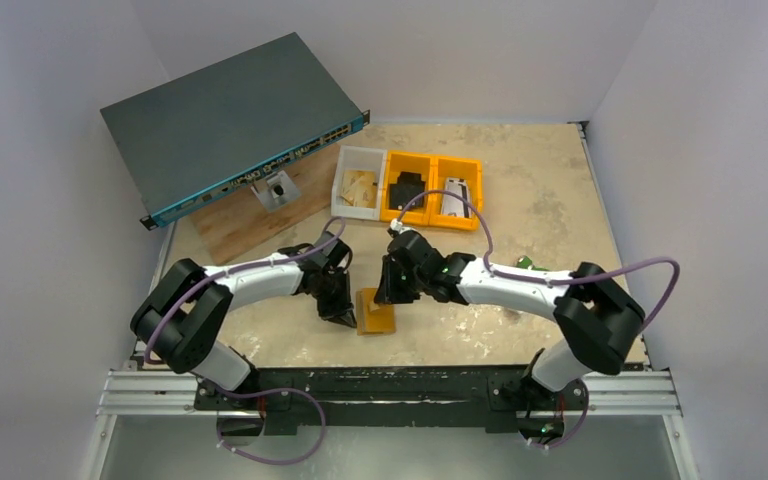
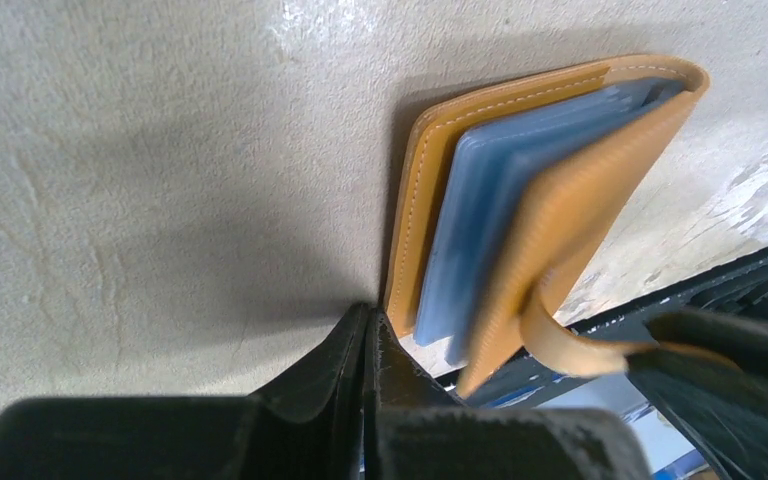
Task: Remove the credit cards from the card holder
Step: Close the card holder at the center of the board.
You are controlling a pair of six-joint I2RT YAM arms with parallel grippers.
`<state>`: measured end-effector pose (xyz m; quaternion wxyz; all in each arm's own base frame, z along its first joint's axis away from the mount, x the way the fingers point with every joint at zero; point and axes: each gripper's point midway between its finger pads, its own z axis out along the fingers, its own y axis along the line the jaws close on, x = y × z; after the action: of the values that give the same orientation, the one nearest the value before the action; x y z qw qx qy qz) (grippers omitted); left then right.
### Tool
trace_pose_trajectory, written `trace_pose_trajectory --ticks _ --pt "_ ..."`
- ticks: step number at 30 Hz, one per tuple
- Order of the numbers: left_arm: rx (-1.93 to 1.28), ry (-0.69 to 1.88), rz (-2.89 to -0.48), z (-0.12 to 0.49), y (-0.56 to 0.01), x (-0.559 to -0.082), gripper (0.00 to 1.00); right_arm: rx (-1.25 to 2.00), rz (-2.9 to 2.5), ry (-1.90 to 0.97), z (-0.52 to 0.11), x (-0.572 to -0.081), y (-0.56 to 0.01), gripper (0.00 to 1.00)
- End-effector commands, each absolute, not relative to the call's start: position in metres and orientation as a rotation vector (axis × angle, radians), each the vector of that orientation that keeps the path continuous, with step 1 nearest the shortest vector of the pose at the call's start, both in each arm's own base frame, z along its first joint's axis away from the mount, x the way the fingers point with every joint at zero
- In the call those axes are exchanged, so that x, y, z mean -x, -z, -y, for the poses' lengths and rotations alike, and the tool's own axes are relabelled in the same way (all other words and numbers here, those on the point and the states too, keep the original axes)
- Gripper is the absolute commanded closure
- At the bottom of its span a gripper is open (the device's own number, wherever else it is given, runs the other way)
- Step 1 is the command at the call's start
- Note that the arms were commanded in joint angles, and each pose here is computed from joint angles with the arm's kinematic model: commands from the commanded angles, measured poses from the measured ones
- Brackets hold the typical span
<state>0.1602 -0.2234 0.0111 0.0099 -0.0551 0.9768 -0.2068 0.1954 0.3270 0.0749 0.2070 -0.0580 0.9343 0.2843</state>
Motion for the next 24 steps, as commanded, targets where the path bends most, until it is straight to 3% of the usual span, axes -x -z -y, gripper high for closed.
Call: trace_pose_trajectory --ticks 1,6,13,16,24 --pt "0.154 0.569 -3.003 0.214 -0.009 -0.164 1.0 0.153 -2.576 -0.828 -0.347 -0.208 -0.077 0.99" --pt "0.146 0.601 -2.968 0.216 -0.018 -0.167 1.0 0.142 -2.606 -0.804 -0.351 -0.211 -0.063 0.94" --pt "0.133 0.652 -2.911 0.218 -0.033 -0.17 1.0 0.136 -2.575 -0.858 -0.356 -0.211 -0.077 0.62" --pt "0.127 0.674 -2.885 0.22 -0.04 -0.172 1.0 0.136 -2.555 -0.896 -0.36 -0.211 -0.088 0.53" --pt "0.118 0.778 -2.744 0.225 -0.078 -0.186 1.0 0.128 -2.529 -0.994 -0.371 -0.209 -0.104 0.42"
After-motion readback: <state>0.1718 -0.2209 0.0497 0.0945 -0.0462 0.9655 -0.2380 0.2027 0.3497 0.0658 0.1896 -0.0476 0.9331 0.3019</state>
